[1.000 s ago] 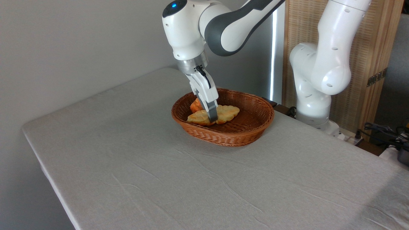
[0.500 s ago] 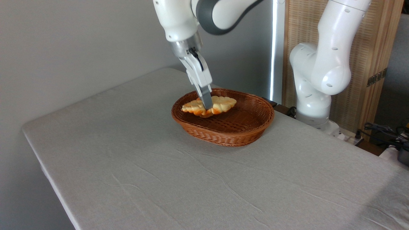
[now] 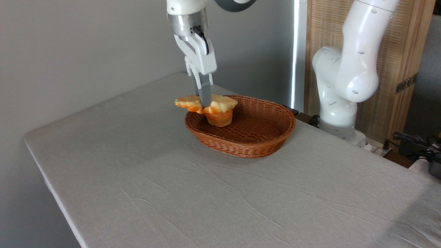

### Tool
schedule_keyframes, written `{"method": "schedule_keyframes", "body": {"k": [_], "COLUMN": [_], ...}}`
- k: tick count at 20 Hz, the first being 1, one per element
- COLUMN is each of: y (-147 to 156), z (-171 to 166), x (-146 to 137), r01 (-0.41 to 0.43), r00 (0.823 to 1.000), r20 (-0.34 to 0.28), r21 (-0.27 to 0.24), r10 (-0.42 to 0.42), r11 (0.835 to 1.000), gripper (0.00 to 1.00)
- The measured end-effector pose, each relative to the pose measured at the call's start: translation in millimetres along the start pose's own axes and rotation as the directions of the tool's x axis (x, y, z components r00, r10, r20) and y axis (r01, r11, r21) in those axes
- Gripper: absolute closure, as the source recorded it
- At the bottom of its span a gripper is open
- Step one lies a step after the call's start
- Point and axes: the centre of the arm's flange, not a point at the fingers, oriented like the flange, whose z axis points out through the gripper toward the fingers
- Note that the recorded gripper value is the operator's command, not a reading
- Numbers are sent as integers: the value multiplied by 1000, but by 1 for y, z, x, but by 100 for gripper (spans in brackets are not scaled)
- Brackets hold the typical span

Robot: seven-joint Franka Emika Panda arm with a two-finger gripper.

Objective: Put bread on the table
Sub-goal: 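Lift the bread roll out of the basket and carry it beside the basket, then open the gripper to release the bread roll onto the table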

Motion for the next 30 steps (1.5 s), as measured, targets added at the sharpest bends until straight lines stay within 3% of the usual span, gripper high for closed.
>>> {"method": "schedule_keyframes", "body": {"k": [3, 4, 6, 7, 8, 9, 15, 30], "y": [-21, -30, -53, -59, -70, -76, -93, -98], "z": [-13, -17, -23, -24, -22, -20, 14, 2], "x": [6, 15, 42, 51, 66, 74, 115, 114], "r01": [32, 41, 50, 51, 53, 53, 37, 47], "r00": [998, 997, 996, 996, 996, 996, 999, 998], "r20": [-54, -68, -81, -81, -79, -75, -25, -40], "r21": [13, 17, 35, 39, 44, 46, 37, 50], "r10": [-31, -40, -47, -48, -49, -49, -36, -45], "r11": [999, 999, 998, 998, 998, 998, 999, 998], "gripper": [74, 66, 38, 16, 5, 0, 0, 0]}}
